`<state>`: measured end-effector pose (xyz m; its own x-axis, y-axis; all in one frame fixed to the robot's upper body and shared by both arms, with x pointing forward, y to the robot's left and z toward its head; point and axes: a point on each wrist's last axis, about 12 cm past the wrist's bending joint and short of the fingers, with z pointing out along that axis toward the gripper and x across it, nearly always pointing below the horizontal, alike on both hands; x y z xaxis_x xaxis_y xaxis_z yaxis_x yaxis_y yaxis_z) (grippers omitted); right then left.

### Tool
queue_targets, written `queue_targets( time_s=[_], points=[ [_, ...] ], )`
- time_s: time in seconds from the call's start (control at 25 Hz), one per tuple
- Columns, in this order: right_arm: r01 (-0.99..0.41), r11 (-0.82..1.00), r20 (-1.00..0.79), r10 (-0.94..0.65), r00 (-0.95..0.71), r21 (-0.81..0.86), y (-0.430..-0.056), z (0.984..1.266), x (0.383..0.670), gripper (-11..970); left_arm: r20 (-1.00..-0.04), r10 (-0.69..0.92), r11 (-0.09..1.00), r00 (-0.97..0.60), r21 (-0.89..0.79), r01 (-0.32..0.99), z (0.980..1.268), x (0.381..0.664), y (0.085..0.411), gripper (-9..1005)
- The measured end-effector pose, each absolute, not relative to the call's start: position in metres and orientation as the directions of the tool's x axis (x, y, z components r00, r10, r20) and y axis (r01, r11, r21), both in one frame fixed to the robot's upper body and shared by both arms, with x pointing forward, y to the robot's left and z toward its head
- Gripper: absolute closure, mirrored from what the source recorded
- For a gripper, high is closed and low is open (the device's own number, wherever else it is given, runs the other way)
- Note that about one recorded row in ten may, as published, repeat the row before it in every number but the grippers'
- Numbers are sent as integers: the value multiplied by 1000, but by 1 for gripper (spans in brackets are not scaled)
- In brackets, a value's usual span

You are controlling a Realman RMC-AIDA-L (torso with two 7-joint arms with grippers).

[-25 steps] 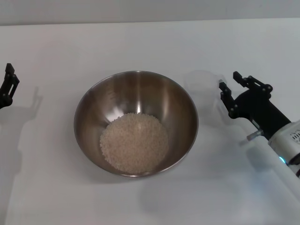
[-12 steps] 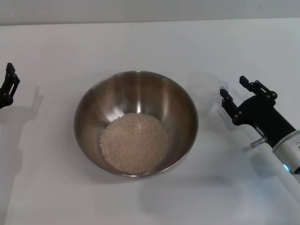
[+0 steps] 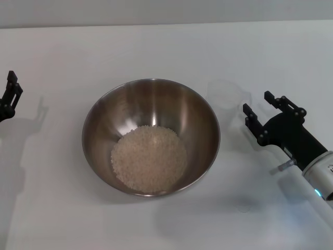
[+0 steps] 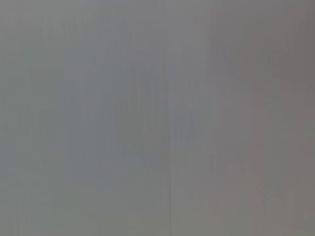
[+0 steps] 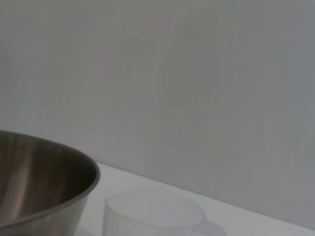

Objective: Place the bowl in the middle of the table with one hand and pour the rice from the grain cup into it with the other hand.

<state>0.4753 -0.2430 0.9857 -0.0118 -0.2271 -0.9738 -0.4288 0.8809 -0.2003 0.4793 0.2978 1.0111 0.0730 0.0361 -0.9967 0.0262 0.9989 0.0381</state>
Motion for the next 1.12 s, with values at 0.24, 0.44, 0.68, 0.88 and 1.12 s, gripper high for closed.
queue_targets(
  time_s=[0.24,0.44,0.68,0.88,1.12],
  points=[
    [-451,870,-975,-223,-2,-198,-239,984,465,368,-997,37,999,73,40,30,1011,480,297,163],
    [-418,894,-987,-149,63,-162,-242,989,444,336,-997,37,999,75,40,35,1012,481,296,163],
    [-272,956,-982,-62,176,-109,-265,1001,409,298,-997,41,998,71,43,34,1011,480,297,163],
    [-114,990,-965,-57,254,-89,-289,1010,389,266,-997,44,998,68,46,32,1009,476,298,163],
    [11,998,-960,-63,272,-62,-306,1012,382,204,-997,50,998,64,51,20,1008,470,301,163]
  ],
)
